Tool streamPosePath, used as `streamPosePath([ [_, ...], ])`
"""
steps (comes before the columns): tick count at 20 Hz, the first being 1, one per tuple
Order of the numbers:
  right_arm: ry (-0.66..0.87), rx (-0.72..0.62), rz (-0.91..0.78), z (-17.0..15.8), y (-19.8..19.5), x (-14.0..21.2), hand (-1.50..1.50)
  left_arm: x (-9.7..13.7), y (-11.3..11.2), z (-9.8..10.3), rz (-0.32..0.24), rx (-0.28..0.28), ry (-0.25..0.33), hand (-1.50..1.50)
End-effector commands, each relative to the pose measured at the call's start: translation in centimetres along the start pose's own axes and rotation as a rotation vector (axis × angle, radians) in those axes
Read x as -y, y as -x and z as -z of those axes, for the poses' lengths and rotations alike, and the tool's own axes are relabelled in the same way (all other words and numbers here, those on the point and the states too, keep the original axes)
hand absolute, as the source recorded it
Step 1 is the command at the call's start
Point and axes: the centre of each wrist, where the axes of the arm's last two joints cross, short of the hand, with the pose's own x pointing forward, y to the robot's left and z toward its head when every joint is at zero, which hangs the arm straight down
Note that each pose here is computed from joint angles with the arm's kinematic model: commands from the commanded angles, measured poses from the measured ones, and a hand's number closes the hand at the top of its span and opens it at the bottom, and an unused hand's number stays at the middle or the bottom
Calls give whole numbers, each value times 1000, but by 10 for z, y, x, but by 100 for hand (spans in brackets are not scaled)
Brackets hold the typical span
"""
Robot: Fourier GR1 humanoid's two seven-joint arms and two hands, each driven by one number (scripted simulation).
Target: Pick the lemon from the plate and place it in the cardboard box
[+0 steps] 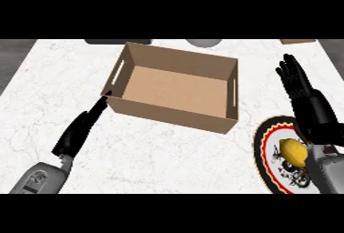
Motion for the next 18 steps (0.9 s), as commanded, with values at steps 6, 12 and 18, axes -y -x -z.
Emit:
streamPosePath([
  [6,-179,247,305,22,-27,48,-150,-36,23,-24,-45,44,-364,0],
  [12,185,2,103,-21,48,87,-150,-30,21,-28,-121,15,-336,0],
  [18,-76,5,-156,-31,32,131,-150,-25,36,-35,-107,11,-323,0],
])
